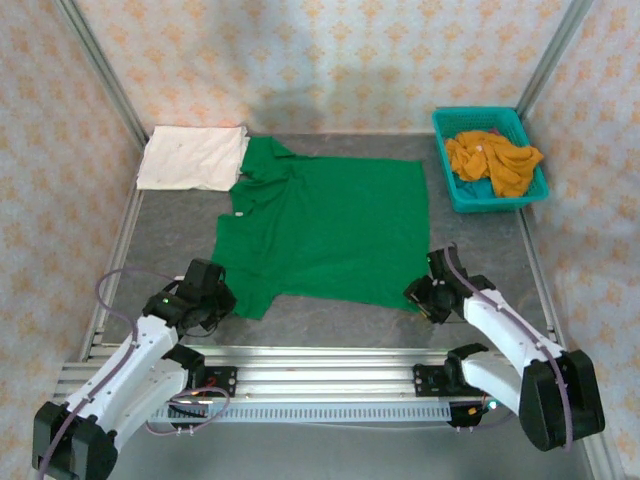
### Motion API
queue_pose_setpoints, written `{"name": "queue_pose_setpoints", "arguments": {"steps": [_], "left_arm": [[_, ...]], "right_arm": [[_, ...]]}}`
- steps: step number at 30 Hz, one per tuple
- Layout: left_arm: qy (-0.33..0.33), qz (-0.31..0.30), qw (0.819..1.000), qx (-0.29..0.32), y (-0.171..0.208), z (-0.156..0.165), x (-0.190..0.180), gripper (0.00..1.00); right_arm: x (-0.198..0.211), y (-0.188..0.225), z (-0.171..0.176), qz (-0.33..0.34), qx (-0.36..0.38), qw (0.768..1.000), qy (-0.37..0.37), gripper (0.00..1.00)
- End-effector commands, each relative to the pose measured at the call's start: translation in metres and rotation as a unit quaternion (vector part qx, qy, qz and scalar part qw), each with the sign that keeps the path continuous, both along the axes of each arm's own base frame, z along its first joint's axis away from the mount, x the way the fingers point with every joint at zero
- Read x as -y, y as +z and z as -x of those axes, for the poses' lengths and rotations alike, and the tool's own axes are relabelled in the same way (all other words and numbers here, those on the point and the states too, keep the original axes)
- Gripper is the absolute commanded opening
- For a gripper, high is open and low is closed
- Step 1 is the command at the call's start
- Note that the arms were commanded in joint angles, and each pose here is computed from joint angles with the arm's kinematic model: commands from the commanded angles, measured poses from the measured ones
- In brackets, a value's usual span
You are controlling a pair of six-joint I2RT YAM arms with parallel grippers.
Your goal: Fold and stack the t-shirts
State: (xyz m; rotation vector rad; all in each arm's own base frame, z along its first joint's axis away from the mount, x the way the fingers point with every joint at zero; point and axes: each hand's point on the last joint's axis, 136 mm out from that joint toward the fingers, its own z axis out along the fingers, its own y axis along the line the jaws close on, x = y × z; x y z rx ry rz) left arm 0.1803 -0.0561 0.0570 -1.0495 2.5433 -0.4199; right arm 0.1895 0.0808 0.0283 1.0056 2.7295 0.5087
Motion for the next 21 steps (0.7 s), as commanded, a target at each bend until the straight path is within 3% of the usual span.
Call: {"name": "queue_pose_setpoints", "arguments": {"steps": [1, 6, 11, 13, 17, 21], "left_arm": [[0.003, -0.002, 1.0, 0.02, 0.006, -0.006, -0.001, 0.0], [0.003, -0.001, 0.999, 0.034, 0.007, -0.006, -0.002, 0.0], [0.002, -0.007, 0.999, 0.042, 0.011, -0.005, -0.004, 0.0], [-0.001, -0.015, 0.999, 0.047, 0.018, -0.003, -0.007, 0.0], [-0.004, -0.042, 0.997, 0.067, 0.039, 0.001, -0.018, 0.0], [-0.005, -0.027, 0.996, 0.087, 0.051, 0.004, -0.016, 0.0]], "right_arm": [[-0.004, -0.006, -0.007, -0.006, 0.008, 1.0, -0.02, 0.5], [-0.001, -0.009, -0.014, 0.003, 0.023, 0.999, -0.03, 0.39], [0.002, -0.006, -0.015, 0.013, 0.023, 0.999, -0.034, 0.07], [0.006, 0.0, -0.012, 0.024, 0.021, 0.999, -0.032, 0.02], [0.014, 0.013, -0.001, 0.039, 0.018, 0.999, -0.032, 0.0], [0.02, 0.022, 0.011, 0.042, 0.011, 0.998, -0.039, 0.0]]}}
